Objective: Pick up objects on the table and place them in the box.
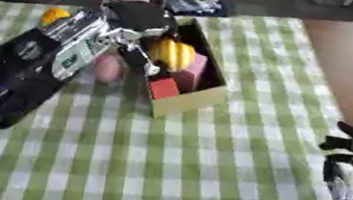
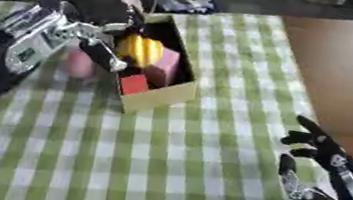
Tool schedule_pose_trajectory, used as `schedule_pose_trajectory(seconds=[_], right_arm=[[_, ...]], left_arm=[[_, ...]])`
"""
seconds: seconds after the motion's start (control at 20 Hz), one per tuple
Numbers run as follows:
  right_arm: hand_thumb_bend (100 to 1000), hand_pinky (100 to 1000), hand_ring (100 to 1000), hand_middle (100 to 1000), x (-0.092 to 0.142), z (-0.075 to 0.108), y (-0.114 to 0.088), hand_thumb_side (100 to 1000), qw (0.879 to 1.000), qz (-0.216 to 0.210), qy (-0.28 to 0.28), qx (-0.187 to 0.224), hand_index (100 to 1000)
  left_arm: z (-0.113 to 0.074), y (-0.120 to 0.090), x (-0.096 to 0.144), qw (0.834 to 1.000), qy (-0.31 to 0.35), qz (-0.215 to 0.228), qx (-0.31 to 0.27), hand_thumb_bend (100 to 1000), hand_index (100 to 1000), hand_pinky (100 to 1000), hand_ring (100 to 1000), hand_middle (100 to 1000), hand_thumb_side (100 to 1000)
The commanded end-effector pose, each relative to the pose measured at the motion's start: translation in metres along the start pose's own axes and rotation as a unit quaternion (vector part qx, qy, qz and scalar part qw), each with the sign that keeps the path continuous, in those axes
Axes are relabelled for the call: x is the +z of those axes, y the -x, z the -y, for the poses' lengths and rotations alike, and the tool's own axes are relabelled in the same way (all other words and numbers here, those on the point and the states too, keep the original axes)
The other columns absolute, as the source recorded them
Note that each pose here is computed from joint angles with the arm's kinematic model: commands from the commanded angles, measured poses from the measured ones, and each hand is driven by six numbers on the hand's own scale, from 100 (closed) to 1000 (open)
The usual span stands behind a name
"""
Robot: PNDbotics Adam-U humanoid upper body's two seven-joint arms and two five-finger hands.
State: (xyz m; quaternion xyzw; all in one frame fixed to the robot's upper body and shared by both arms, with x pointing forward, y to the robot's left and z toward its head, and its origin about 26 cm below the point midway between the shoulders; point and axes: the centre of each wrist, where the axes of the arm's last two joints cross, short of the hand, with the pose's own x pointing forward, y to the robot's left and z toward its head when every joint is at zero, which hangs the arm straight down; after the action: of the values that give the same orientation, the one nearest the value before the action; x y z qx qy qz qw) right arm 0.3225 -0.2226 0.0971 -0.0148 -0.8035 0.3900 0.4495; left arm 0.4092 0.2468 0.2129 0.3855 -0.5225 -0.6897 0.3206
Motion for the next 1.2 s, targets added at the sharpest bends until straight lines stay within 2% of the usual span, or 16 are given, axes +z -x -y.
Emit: schedule_pose_trajectory(seconds=[0.05,0.2,0.25,0.3,0.45,0.55,0.65,0.85,1.05,1.1,1.15,1.2], right_arm=[[100,738,889,694,-0.003,0.004,-0.004,470,1.0,0.011,0.0,0.003,987],[100,738,889,694,-0.004,0.004,-0.005,470,1.0,0.012,0.002,0.004,987],[100,738,889,694,-0.004,0.004,-0.004,470,1.0,0.011,0.002,0.004,987],[100,738,889,694,-0.004,0.004,-0.004,470,1.0,0.011,0.002,0.004,987],[100,738,889,694,-0.003,0.005,-0.004,470,1.0,0.01,0.003,0.004,987],[100,738,889,694,-0.003,0.005,-0.004,470,1.0,0.009,0.005,0.005,986],[100,738,889,694,-0.002,0.006,-0.004,470,1.0,0.008,0.006,0.006,986],[100,738,889,694,-0.001,0.007,-0.003,470,1.0,0.006,0.009,0.007,986],[100,738,889,694,-0.001,0.007,-0.002,470,1.0,0.004,0.009,0.009,986],[100,738,889,694,-0.001,0.007,-0.002,472,1.0,0.004,0.009,0.009,986],[100,737,889,694,-0.001,0.007,-0.003,470,1.0,0.004,0.009,0.009,986],[100,737,889,694,-0.001,0.007,-0.003,470,1.0,0.005,0.009,0.009,986]], left_arm=[[-0.009,0.003,0.001,1.0,-0.014,-0.002,-0.004,287,859,750,720,758,242],[-0.011,0.004,0.003,1.0,-0.028,-0.005,0.001,333,895,761,751,805,261],[-0.013,0.005,0.005,0.999,-0.033,-0.007,0.001,341,900,766,758,814,304],[-0.014,0.005,0.006,0.999,-0.036,-0.008,0.0,350,907,779,772,831,401],[-0.018,0.004,0.014,0.999,-0.041,-0.002,-0.007,358,917,795,787,844,466],[-0.024,0.004,0.021,0.999,-0.046,0.001,-0.013,352,897,792,779,823,430],[-0.032,0.007,0.032,0.998,-0.054,-0.005,-0.017,352,869,768,746,788,252],[-0.04,0.024,0.054,0.997,-0.054,-0.05,-0.01,359,862,761,731,772,256],[-0.033,0.051,0.067,0.993,-0.034,-0.117,0.004,385,851,754,720,759,272],[-0.029,0.057,0.068,0.991,-0.025,-0.132,0.009,417,851,750,716,756,174],[-0.023,0.062,0.067,0.989,-0.015,-0.145,0.016,386,851,748,714,757,276],[-0.018,0.067,0.066,0.988,-0.007,-0.156,0.023,395,851,747,715,757,280]])
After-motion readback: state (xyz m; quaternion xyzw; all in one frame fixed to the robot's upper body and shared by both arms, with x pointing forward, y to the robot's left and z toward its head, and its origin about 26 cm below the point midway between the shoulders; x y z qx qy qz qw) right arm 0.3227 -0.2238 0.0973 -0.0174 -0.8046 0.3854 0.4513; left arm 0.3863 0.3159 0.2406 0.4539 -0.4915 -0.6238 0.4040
